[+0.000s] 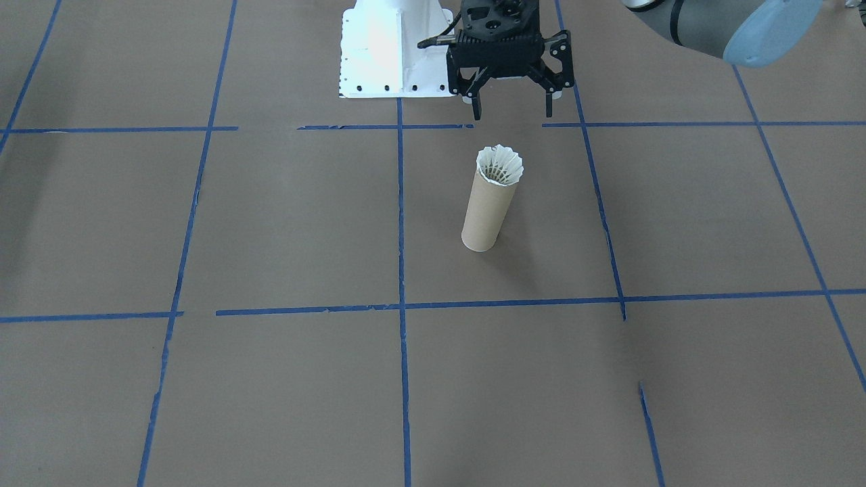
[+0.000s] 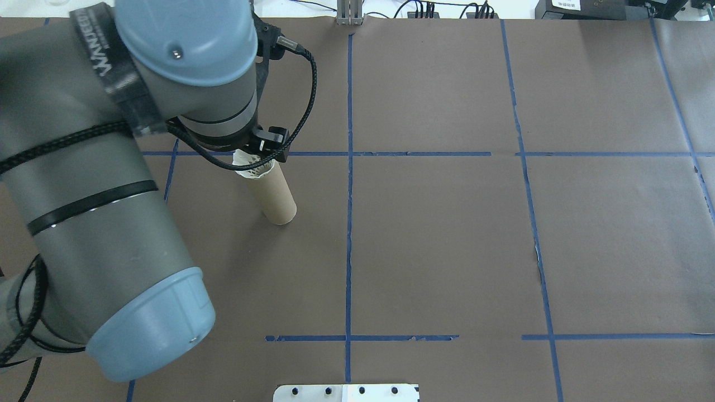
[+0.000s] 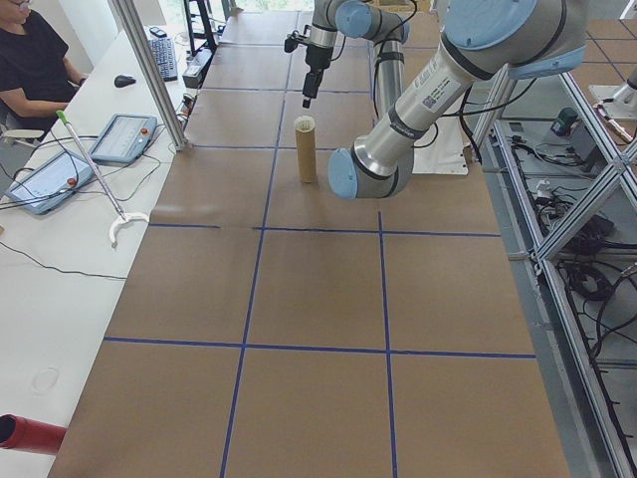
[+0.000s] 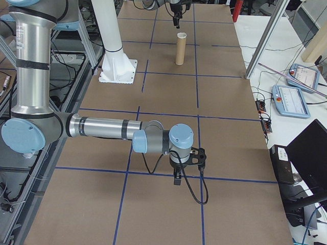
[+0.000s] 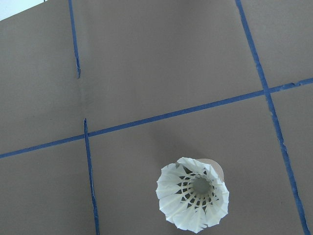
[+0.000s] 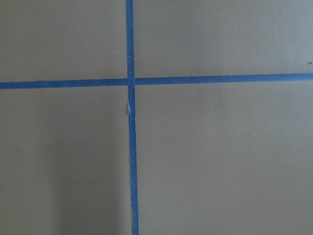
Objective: Collect badminton balls into bucket
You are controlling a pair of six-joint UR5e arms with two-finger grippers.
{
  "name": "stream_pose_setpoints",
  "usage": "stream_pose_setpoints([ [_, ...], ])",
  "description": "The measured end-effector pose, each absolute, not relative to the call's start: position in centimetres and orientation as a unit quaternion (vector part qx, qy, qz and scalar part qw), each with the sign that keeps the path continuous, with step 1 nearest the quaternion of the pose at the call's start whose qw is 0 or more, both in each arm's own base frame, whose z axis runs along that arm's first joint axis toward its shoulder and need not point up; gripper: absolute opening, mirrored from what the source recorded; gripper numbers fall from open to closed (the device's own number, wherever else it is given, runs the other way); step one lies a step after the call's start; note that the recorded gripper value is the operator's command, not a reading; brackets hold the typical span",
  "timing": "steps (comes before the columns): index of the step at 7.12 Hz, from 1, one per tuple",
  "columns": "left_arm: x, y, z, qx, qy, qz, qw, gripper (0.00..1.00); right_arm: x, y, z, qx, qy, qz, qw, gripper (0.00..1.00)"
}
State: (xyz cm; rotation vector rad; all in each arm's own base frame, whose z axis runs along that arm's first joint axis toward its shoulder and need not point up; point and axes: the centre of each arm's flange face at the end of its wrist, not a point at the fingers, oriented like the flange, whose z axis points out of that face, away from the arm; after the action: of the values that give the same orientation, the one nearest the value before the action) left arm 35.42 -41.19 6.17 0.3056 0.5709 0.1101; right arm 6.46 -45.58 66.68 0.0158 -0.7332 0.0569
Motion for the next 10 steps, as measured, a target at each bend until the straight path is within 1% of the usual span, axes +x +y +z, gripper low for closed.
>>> stream_pose_setpoints([
  [1,34.5,-41.3,7.0,0.160,0.291,0.052,0.942,1.00,6.5,-45.6,66.7,0.008,-0.358,0.028,0.933,1.00],
  [2,33.6,-42.3,8.4,0.168,0.298,0.063,0.938,1.00,6.5,-45.6,66.7,0.008,-0.358,0.028,0.933,1.00],
  [4,29.8,-47.0,13.7,0.176,0.315,0.106,0.927,1.00,6.4,-45.6,66.7,0.008,-0.359,0.027,0.933,1.00],
  [6,25.6,-51.4,20.6,0.177,0.328,0.140,0.917,1.00,6.4,-45.6,66.7,0.007,-0.359,0.028,0.933,1.00],
  [7,22.8,-52.9,24.8,0.175,0.336,0.147,0.914,1.00,6.5,-45.6,66.7,0.008,-0.359,0.028,0.933,1.00],
  [8,19.2,-54.4,29.4,0.167,0.351,0.150,0.909,1.00,6.5,-45.6,66.7,0.008,-0.359,0.028,0.933,1.00],
  [10,11.5,-56.6,39.2,0.138,0.363,0.140,0.911,1.00,6.5,-45.6,66.7,0.008,-0.359,0.028,0.933,1.00],
])
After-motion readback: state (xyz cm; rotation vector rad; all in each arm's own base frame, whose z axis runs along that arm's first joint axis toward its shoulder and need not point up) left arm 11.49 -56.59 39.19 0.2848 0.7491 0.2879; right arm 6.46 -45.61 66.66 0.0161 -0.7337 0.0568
